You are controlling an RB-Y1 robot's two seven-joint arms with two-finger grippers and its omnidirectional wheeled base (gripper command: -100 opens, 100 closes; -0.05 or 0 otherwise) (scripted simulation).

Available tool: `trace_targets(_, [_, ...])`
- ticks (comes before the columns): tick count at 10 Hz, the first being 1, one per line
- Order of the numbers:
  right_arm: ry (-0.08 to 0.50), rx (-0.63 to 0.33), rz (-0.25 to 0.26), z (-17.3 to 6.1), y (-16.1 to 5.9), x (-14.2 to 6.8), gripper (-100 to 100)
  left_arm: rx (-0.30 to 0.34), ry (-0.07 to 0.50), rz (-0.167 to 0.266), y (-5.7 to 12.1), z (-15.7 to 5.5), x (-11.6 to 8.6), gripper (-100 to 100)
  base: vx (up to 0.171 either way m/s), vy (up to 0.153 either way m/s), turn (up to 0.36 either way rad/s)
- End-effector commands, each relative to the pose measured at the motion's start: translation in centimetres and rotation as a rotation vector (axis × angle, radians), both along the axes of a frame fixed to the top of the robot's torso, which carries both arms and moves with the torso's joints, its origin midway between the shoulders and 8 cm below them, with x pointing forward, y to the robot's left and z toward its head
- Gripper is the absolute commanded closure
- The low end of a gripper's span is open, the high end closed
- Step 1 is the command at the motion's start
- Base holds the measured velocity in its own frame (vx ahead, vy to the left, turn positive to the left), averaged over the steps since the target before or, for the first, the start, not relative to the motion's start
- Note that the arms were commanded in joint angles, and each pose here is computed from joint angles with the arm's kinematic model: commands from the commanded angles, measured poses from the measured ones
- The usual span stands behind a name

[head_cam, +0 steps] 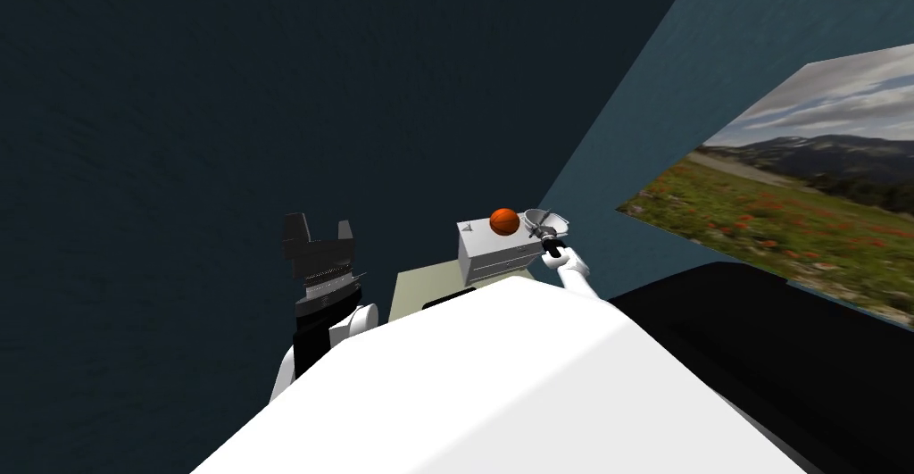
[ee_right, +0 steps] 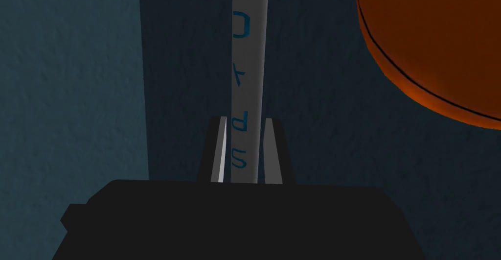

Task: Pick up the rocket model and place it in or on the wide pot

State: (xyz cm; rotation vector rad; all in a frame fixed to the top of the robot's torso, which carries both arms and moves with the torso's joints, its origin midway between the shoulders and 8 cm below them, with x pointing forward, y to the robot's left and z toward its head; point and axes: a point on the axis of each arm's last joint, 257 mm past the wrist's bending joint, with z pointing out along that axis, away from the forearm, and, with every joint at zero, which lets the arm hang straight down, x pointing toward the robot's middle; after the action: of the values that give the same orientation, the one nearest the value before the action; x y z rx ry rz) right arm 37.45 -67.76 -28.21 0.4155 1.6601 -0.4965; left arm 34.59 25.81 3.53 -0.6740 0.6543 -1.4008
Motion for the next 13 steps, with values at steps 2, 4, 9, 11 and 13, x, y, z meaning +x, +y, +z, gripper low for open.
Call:
trace_targets(2, [-0.017, -0.002, -0.031, 2.1, -2.0, 0.1, 100, 0.0, 0.0, 0.0, 0.0, 0.0, 0.0, 0, -0.049, -0.136, 0.109])
trace_targets(4, [-0.035, -0.003, -0.052, 3.8, -3.4, 0.3, 100, 0.0, 0.0, 0.0, 0.0, 0.0, 0.0, 0, -0.021, -0.138, 0.097])
trace_targets(9, [-0.099, 0.0, -0.097, 8.6, -6.4, 0.8, 100, 0.0, 0.0, 0.0, 0.0, 0.0, 0.0, 0, -0.017, -0.148, 0.093])
trace_targets(11, [-0.108, 0.001, -0.102, 9.3, -6.8, 0.8, 100, 0.0, 0.0, 0.0, 0.0, 0.0, 0.0, 0, 0.008, -0.113, 0.057])
trace_targets(13, [-0.106, 0.011, -0.104, 9.2, -6.6, 0.9, 100, 0.0, 0.0, 0.0, 0.0, 0.0, 0.0, 0, 0.007, -0.06, 0.02])
